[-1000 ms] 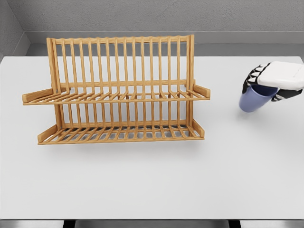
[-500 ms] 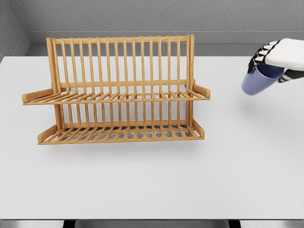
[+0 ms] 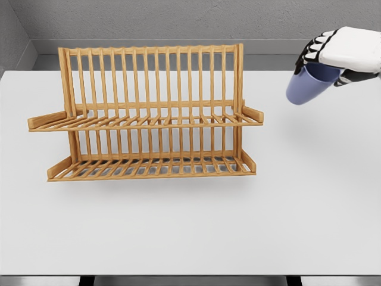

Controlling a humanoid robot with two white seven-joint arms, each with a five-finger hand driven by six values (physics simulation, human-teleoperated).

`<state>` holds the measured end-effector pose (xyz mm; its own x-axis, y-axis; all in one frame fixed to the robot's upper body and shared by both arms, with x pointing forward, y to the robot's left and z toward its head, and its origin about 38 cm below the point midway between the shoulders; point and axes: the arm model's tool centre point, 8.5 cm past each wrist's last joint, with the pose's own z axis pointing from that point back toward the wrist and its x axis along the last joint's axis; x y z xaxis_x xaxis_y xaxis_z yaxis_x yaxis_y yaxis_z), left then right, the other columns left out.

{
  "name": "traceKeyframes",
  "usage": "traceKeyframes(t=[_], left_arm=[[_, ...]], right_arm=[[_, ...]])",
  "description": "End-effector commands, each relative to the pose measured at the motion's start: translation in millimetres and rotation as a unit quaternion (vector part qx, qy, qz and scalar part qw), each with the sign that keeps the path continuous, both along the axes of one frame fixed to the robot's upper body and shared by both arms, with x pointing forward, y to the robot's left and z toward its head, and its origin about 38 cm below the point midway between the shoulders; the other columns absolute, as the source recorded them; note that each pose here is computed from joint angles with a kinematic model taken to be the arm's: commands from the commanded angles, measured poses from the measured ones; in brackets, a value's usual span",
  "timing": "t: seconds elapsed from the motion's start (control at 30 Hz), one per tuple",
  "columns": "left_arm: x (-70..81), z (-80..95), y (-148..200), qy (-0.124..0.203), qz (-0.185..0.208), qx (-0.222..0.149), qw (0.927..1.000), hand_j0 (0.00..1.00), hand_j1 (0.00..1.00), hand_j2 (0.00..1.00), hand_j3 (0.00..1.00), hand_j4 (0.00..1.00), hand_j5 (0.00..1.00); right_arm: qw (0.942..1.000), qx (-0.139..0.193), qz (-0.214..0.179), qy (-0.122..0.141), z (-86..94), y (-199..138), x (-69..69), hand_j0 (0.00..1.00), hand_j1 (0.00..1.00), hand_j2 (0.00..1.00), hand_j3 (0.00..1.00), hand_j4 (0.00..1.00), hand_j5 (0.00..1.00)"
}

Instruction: Right arm put cup on second shelf

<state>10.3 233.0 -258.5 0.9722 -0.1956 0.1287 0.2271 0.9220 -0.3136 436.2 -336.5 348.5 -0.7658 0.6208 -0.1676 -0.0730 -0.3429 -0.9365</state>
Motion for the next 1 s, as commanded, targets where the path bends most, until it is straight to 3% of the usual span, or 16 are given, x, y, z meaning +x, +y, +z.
traceKeyframes(t=[0.0, 0.33, 0.77, 0.97], left_arm=[[0.0, 0.0, 0.0, 0.000, 0.000, 0.000, 1.0000, 1.00, 1.00, 1.00, 1.00, 1.00, 1.00], [0.1, 0.0, 0.0, 0.000, 0.001, 0.000, 1.0000, 1.00, 1.00, 1.00, 1.00, 1.00, 1.00], [0.1, 0.0, 0.0, 0.000, 0.001, 0.000, 1.0000, 1.00, 1.00, 1.00, 1.00, 1.00, 1.00], [0.0, 0.0, 0.0, 0.000, 0.000, 0.000, 1.0000, 1.00, 1.00, 1.00, 1.00, 1.00, 1.00]], right_arm=[[0.9999, 0.005, 0.010, -0.003, 1.3, 7.6, -1.5, 0.64, 0.64, 0.64, 0.64, 0.64, 0.64], [0.9987, -0.001, 0.046, -0.025, 13.0, 29.0, -12.5, 0.64, 0.64, 0.64, 0.64, 0.64, 0.64], [0.9910, -0.002, 0.121, -0.057, 25.8, 76.3, -34.0, 0.65, 0.65, 0.65, 0.65, 0.65, 0.65], [0.9894, 0.005, 0.129, -0.066, 32.0, 83.5, -32.8, 0.65, 0.65, 0.65, 0.65, 0.65, 0.65]])
